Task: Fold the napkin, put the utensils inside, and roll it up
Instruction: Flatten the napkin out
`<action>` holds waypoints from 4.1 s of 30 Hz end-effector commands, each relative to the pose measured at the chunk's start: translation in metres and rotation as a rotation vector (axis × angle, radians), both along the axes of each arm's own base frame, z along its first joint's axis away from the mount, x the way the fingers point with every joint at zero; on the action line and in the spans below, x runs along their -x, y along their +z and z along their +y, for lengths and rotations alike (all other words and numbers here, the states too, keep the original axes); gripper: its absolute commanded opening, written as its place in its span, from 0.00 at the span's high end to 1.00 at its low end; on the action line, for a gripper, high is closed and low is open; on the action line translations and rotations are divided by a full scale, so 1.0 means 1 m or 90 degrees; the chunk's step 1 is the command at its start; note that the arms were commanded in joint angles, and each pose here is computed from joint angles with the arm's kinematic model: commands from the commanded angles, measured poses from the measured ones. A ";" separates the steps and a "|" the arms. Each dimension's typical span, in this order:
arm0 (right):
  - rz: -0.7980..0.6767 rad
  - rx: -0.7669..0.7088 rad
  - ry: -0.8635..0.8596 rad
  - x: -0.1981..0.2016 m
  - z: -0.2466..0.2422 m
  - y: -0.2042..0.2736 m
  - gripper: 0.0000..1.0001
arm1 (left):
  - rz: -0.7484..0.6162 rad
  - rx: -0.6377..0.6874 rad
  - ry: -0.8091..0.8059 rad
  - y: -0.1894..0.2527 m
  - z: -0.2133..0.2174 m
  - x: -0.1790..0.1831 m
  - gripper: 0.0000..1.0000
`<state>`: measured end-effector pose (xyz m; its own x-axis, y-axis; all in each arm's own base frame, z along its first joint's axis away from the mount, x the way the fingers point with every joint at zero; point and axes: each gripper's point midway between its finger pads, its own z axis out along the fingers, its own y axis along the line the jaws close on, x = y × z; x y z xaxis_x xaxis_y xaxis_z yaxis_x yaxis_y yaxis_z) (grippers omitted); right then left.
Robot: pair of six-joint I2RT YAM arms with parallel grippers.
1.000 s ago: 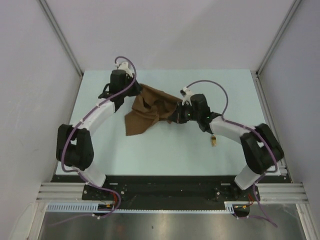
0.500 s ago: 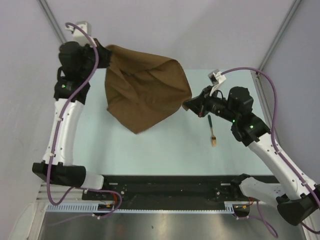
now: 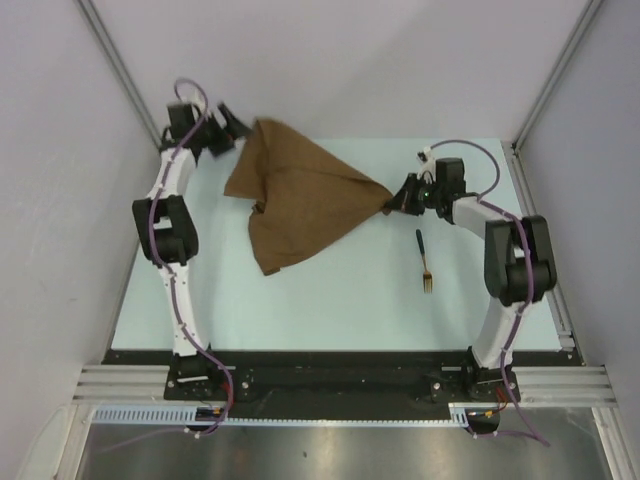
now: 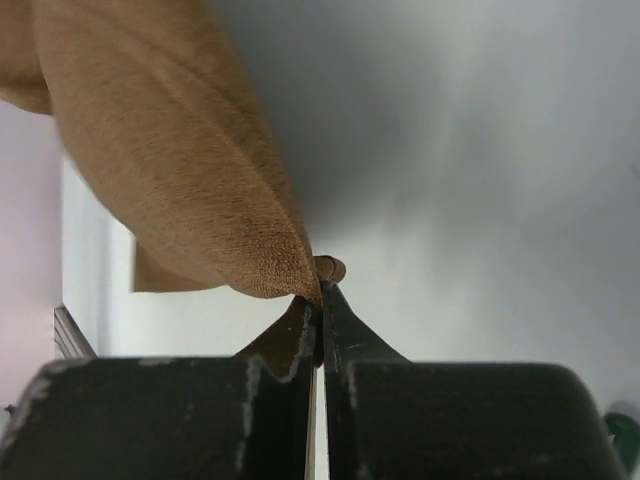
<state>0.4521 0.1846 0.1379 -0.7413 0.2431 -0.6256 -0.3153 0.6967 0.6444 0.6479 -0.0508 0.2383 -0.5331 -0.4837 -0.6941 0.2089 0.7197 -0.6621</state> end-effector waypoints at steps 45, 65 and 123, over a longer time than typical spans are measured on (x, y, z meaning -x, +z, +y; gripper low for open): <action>0.071 0.075 -0.004 0.059 -0.008 -0.036 1.00 | 0.204 -0.231 0.148 -0.182 -0.067 0.287 0.20; 0.085 0.122 -0.029 0.072 -0.019 -0.036 1.00 | 0.103 -0.483 0.109 -0.059 -0.075 0.264 1.00; 0.101 0.088 -0.047 0.084 -0.037 -0.041 1.00 | 0.200 -0.603 -0.001 -0.224 -0.150 0.384 0.44</action>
<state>0.3657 0.1456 0.0810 -0.8409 0.2148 -0.4967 -0.1282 0.8126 0.5685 0.2646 -0.2284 0.0157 -0.7620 0.1167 -0.6369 0.1478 0.9890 0.0044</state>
